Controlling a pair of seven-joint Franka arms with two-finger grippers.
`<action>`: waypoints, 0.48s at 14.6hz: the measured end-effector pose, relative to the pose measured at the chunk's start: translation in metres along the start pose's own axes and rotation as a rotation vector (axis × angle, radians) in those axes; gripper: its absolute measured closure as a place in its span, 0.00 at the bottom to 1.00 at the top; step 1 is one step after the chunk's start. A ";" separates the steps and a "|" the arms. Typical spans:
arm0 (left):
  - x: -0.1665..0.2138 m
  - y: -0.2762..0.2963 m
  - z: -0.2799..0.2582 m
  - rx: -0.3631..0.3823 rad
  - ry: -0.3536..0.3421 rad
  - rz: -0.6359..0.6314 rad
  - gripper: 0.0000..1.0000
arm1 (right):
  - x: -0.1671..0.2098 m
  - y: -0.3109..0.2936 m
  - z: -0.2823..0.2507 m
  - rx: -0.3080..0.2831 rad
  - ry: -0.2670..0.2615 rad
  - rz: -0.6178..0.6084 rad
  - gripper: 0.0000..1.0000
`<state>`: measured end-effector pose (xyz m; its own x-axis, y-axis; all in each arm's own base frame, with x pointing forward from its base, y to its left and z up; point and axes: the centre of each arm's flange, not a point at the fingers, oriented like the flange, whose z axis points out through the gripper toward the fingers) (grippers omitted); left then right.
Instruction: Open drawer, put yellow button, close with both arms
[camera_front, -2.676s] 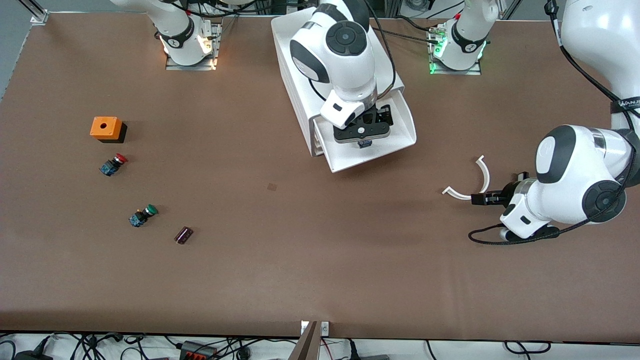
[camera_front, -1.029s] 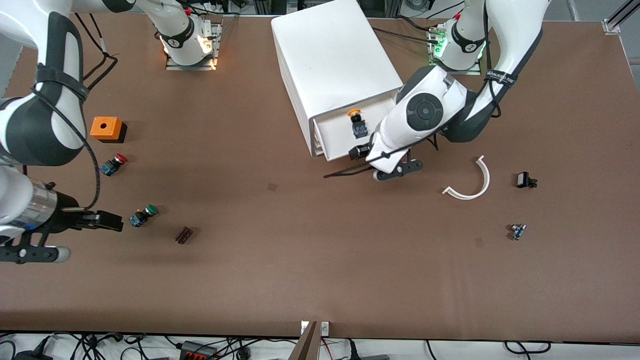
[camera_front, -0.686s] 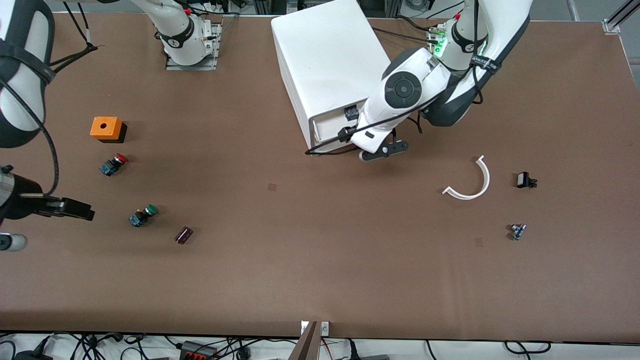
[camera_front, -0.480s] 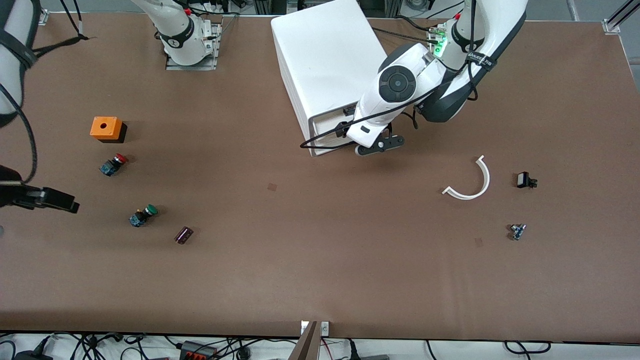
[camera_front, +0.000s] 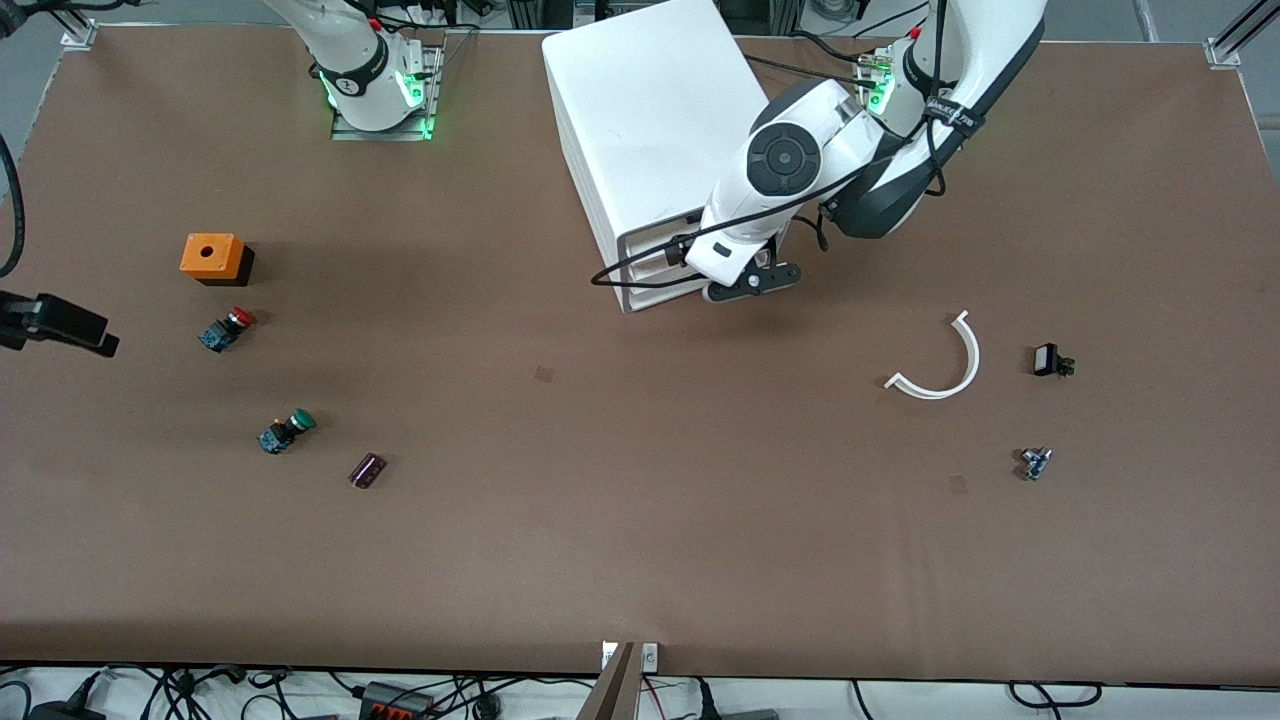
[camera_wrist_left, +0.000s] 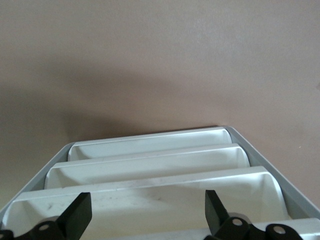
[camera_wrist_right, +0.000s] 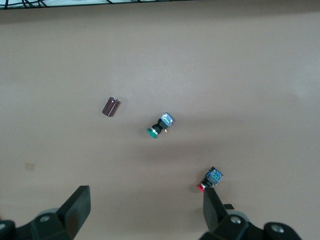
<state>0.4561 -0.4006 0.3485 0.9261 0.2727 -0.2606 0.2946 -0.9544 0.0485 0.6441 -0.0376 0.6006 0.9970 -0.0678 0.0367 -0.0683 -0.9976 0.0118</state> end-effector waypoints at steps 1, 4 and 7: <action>-0.003 0.001 0.001 0.002 -0.001 0.002 0.00 | -0.006 0.000 0.002 0.001 -0.003 -0.001 0.00; -0.005 0.002 0.003 0.005 -0.003 0.002 0.00 | -0.022 0.000 0.009 0.002 -0.028 -0.008 0.00; -0.009 0.004 0.004 0.009 -0.004 0.007 0.00 | -0.040 0.002 0.018 0.006 -0.046 -0.013 0.00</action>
<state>0.4483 -0.4070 0.3468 0.9272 0.2655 -0.2643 0.2861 -0.9573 0.0421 0.6052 -0.0367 0.5811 0.9985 -0.0548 -0.0092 -0.0548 -0.9985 0.0062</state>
